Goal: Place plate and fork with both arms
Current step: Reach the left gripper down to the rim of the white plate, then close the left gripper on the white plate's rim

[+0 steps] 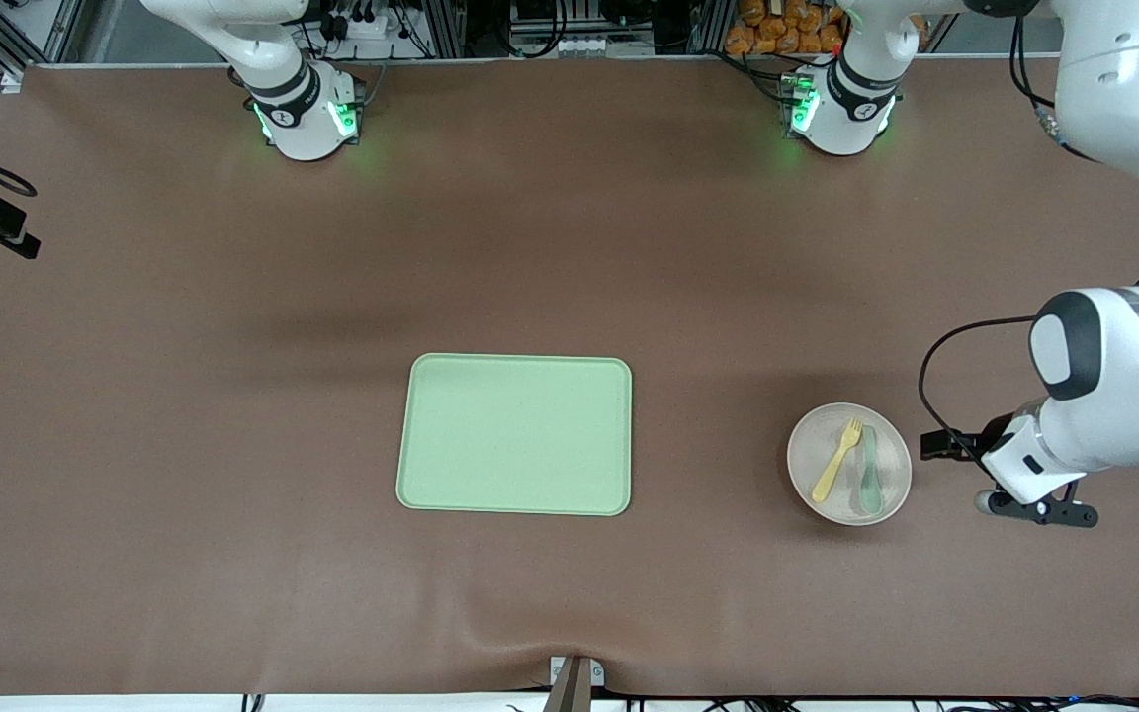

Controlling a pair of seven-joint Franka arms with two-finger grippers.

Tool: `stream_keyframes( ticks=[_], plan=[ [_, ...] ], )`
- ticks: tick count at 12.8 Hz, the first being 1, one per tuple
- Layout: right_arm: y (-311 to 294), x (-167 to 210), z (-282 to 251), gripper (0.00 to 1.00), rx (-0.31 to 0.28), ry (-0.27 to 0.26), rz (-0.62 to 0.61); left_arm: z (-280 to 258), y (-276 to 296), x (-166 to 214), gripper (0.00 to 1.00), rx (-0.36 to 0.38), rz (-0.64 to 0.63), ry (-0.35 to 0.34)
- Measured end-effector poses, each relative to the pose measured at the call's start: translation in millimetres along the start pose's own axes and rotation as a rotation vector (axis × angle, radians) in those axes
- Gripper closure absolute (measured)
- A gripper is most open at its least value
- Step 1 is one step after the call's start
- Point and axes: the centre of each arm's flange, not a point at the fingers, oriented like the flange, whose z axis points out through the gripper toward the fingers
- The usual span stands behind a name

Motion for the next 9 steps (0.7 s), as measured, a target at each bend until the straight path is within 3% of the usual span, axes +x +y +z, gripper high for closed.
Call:
stream_keyframes(
  ticks=[5, 9],
  plan=[
    [2.7, -0.2, 0.6, 0.00, 0.000, -0.002, 0.005, 83.6, -52.1, -4.7, 0.00, -0.157, 0.019, 0.034],
    [6.4, -0.5, 1.0, 0.00, 0.000, -0.003, 0.012, 110.0, -36.9, -3.1, 0.02, -0.200, 0.019, 0.015]
  ],
)
